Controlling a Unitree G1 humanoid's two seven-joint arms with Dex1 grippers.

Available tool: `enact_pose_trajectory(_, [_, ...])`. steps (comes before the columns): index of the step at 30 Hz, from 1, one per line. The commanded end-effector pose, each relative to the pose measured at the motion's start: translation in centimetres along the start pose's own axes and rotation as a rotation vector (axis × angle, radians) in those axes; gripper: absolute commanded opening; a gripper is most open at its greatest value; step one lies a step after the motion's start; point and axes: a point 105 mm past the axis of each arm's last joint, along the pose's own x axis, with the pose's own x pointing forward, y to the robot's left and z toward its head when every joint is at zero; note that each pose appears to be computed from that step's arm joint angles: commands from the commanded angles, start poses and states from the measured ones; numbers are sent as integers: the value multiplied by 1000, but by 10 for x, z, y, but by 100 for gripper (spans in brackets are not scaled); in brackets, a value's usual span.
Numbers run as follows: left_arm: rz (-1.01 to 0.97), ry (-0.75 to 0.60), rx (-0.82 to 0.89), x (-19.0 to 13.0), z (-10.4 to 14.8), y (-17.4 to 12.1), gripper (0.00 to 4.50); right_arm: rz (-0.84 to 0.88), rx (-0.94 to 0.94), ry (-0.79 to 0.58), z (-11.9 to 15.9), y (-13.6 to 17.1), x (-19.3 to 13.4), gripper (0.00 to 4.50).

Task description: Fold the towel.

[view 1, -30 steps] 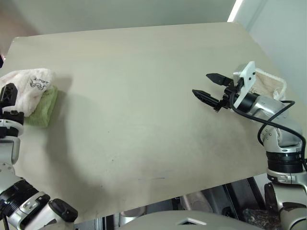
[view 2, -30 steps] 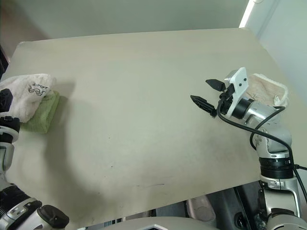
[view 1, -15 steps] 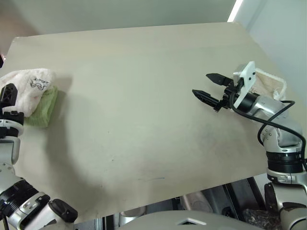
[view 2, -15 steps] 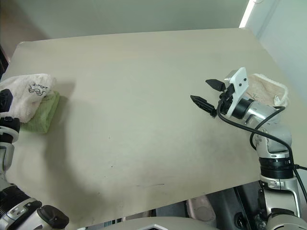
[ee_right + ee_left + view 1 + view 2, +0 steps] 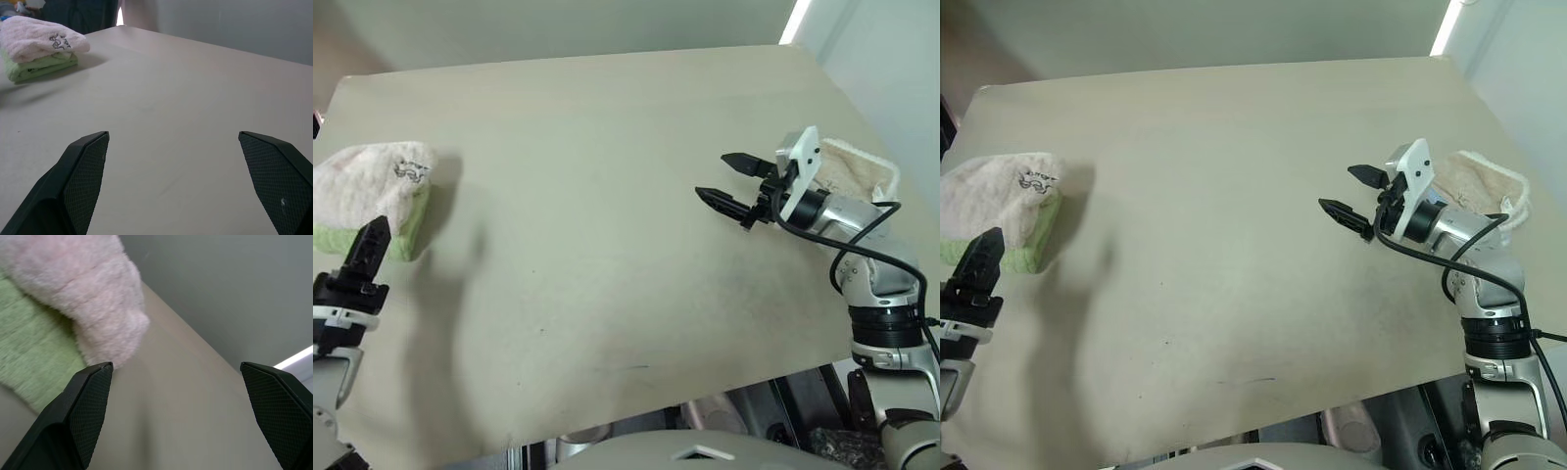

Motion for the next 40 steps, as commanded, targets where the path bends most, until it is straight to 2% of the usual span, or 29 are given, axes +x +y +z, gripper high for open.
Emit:
enact_pose_trajectory(1, [-52,-19,20,4,6,-12,448,4,-48,-36,14,0,-5,450])
enact_pose_trajectory(5, [-80,16,31,8,0,-18,448,3,-49,-35,14,0,-5,450])
enact_pose_trajectory(11, [-181,187,131,23,-33,-43,448,14,-37,-31,12,4,-4,450])
enact_pose_trajectory(14, [-294,376,334,45,-77,-67,448,41,-12,-19,5,12,0,450])
enact_pose_trajectory(18, [-495,389,479,83,-116,-118,448,60,65,-7,-7,23,-1,450])
enact_pose_trajectory(23, [-646,422,584,91,-142,-141,448,28,139,6,-18,28,-11,450])
enact_pose_trajectory(26, [-673,430,580,91,-141,-136,448,-17,164,15,-24,27,-18,450])
enact_pose_trajectory(30, [-635,449,605,92,-129,-112,448,-66,173,13,-24,23,-25,450])
enact_pose_trajectory(34, [-608,448,625,93,-120,-101,448,-78,177,17,-25,17,-26,450])
enact_pose_trajectory(40, [-592,433,611,90,-120,-102,448,-74,180,-3,-24,19,-25,450])
